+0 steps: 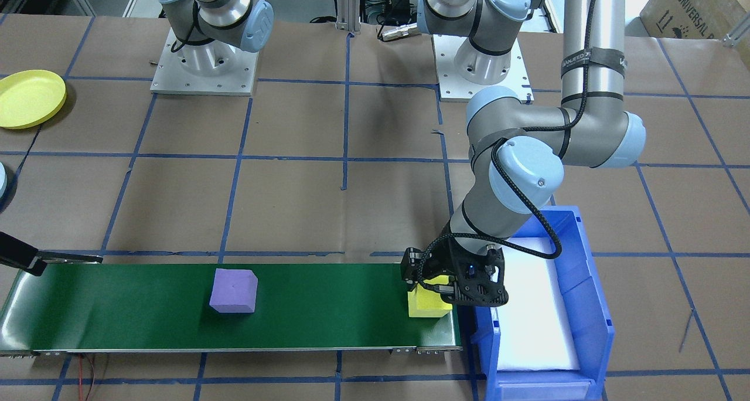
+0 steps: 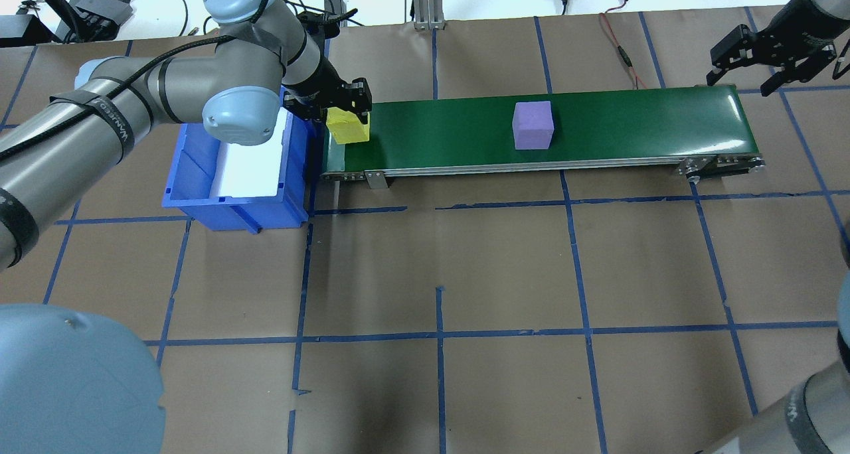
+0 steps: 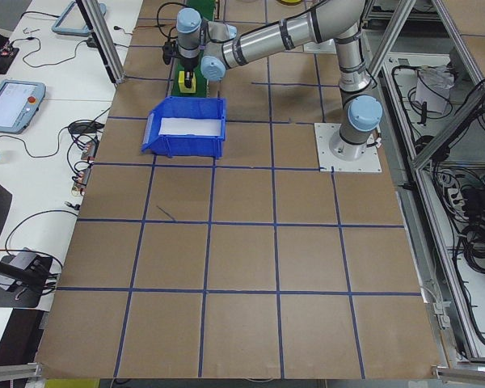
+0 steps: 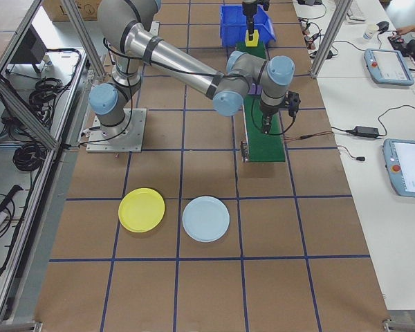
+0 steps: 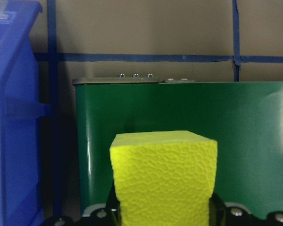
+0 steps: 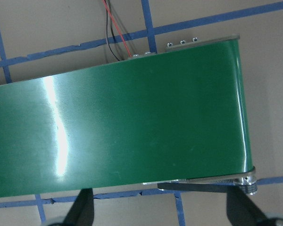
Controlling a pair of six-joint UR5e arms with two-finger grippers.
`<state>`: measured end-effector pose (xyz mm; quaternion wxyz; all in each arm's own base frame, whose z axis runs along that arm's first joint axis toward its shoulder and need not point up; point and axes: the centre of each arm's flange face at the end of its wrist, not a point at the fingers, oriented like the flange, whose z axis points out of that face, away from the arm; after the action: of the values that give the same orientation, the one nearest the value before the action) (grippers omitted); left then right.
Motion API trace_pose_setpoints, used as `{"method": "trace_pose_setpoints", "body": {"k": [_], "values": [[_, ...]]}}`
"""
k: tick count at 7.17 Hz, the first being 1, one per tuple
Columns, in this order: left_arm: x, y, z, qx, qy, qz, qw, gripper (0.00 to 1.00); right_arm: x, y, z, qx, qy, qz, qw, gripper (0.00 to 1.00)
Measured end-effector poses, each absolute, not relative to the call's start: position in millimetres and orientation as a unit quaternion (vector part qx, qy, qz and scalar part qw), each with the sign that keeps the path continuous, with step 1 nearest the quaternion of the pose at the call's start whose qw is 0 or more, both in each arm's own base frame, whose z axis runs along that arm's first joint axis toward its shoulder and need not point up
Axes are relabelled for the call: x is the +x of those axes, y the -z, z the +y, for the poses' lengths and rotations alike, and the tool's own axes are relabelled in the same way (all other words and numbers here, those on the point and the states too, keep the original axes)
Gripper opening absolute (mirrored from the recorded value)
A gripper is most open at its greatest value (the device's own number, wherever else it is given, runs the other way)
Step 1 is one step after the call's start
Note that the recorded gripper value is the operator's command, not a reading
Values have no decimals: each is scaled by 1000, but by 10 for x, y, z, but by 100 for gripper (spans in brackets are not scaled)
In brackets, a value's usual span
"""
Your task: Move block left to right into plate
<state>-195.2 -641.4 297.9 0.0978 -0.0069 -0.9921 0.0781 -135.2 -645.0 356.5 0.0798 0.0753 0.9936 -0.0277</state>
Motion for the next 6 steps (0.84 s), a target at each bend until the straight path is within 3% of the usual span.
{"method": "trace_pose_setpoints", "body": {"k": [3,6], "values": [[-1845,-3922,-6146,-6,-106,-992,61,100,-1360,-3505,-6503,74,36,993,87,100],[-1620,-4720,-5390,12,-36,-998,45,100,-1397,-3309,-6621,64,50,992,92,100]]}}
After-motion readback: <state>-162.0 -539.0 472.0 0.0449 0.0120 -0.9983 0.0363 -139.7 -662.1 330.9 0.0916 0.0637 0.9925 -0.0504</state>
